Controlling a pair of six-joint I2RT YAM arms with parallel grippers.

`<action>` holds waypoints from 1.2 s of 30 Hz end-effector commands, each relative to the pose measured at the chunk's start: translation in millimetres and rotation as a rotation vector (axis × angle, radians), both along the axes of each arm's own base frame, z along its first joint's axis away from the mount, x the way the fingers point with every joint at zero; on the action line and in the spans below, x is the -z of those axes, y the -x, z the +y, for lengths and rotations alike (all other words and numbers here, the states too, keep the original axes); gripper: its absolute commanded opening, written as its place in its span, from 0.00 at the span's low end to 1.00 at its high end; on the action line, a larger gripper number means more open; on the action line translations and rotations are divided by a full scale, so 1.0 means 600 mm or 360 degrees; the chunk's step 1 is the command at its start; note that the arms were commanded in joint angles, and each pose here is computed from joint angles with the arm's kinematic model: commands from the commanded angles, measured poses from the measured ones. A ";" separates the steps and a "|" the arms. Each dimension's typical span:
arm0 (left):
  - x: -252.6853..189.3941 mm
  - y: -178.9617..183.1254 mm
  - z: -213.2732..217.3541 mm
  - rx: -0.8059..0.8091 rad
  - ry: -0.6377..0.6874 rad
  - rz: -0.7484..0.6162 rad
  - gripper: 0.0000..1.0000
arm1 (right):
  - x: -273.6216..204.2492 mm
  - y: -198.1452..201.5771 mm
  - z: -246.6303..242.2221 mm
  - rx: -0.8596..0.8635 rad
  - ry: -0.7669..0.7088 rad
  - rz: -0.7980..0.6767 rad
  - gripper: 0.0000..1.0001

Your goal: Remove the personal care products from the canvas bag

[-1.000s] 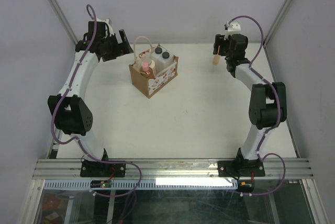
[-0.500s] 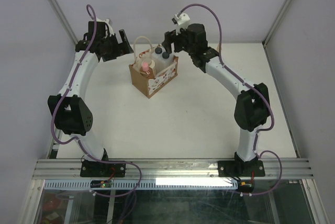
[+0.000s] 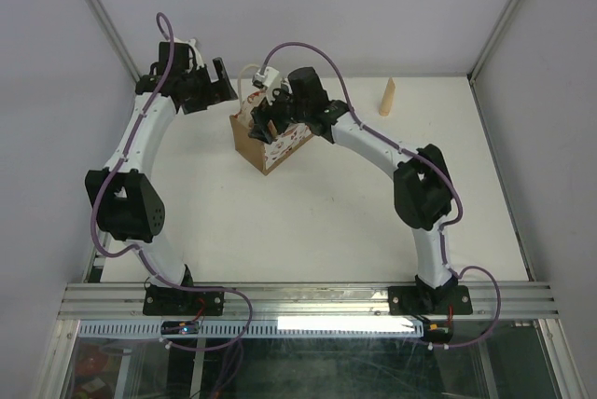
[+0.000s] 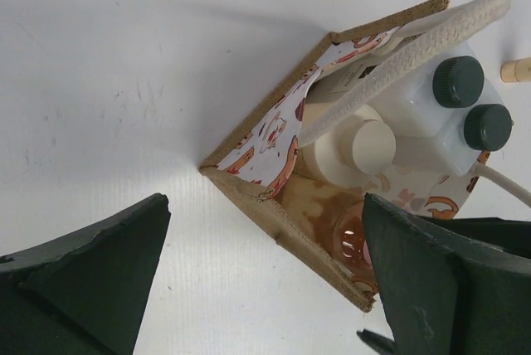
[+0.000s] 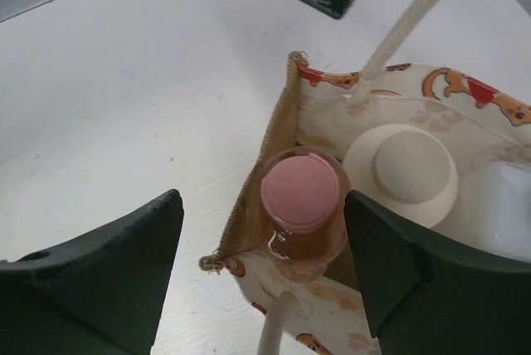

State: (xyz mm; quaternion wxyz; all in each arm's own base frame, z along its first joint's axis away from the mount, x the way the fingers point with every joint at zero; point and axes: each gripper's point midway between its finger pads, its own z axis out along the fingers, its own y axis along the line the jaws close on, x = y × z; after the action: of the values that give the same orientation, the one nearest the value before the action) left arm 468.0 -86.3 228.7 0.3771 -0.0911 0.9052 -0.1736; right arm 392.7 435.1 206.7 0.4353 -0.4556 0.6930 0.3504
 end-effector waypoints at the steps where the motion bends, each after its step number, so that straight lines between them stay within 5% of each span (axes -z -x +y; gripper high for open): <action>1: -0.066 0.007 0.015 -0.0014 -0.0025 -0.0183 0.99 | -0.062 -0.051 -0.010 0.0176 -0.0025 -0.0194 0.81; 14: -0.067 0.020 0.026 -0.0040 -0.0078 -0.0187 0.99 | 0.009 -0.040 0.001 0.0155 0.0152 -0.0191 0.76; 22: -0.066 0.027 0.028 -0.0043 -0.0088 -0.0183 0.99 | 0.026 -0.074 -0.023 0.0342 0.0275 -0.0247 0.59; 36: -0.058 0.031 0.031 -0.0054 -0.0099 -0.0165 0.99 | -0.030 -0.056 -0.035 0.0260 0.0132 -0.0242 0.75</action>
State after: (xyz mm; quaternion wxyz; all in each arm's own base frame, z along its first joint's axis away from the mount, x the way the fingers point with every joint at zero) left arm 449.7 -74.6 237.2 0.3904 -0.0891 0.9047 -0.1457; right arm 424.0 426.8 183.0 0.4605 -0.4519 0.7255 0.2396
